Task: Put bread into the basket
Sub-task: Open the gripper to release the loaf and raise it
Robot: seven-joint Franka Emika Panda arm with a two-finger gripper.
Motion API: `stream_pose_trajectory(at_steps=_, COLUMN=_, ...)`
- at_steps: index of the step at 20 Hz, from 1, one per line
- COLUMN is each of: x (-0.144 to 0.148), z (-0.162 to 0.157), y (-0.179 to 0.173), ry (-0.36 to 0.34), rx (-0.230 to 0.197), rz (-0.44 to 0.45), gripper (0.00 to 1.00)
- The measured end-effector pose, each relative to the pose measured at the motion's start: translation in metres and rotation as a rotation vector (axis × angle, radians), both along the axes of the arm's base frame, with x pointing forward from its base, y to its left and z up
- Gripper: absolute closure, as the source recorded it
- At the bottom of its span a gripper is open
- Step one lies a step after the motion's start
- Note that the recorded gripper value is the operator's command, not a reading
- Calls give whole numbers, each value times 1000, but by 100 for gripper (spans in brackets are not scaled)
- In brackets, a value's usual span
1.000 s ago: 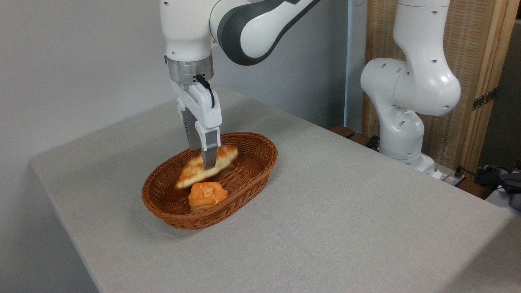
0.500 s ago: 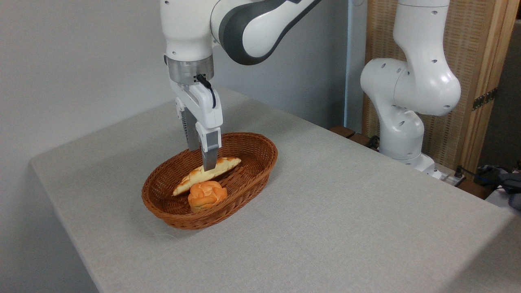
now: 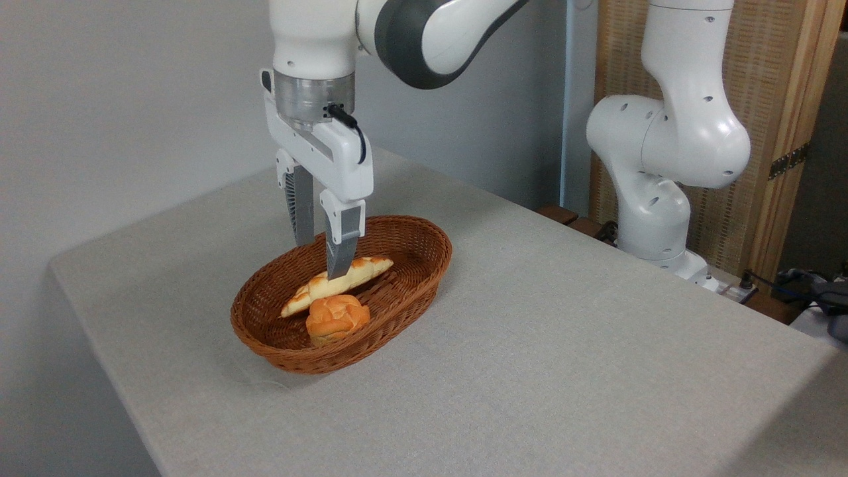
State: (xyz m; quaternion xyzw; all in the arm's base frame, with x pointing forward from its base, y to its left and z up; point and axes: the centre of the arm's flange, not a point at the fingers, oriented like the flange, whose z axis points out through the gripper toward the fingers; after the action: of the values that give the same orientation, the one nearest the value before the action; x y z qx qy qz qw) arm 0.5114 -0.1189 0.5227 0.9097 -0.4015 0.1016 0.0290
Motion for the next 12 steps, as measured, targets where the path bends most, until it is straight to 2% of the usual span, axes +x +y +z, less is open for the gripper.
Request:
stream_pose_trajectory(at_steps=5, x=4, z=15, y=26, ry=-10, rx=-5, rz=44, gripper=0)
stream_pose_trajectory(at_steps=9, x=5, z=24, y=46, ry=-2, rx=31, rz=61, gripper=0)
stream_pose_trajectory(at_steps=12, x=5, z=26, y=63, ry=15, rx=33, rz=86, gripper=0)
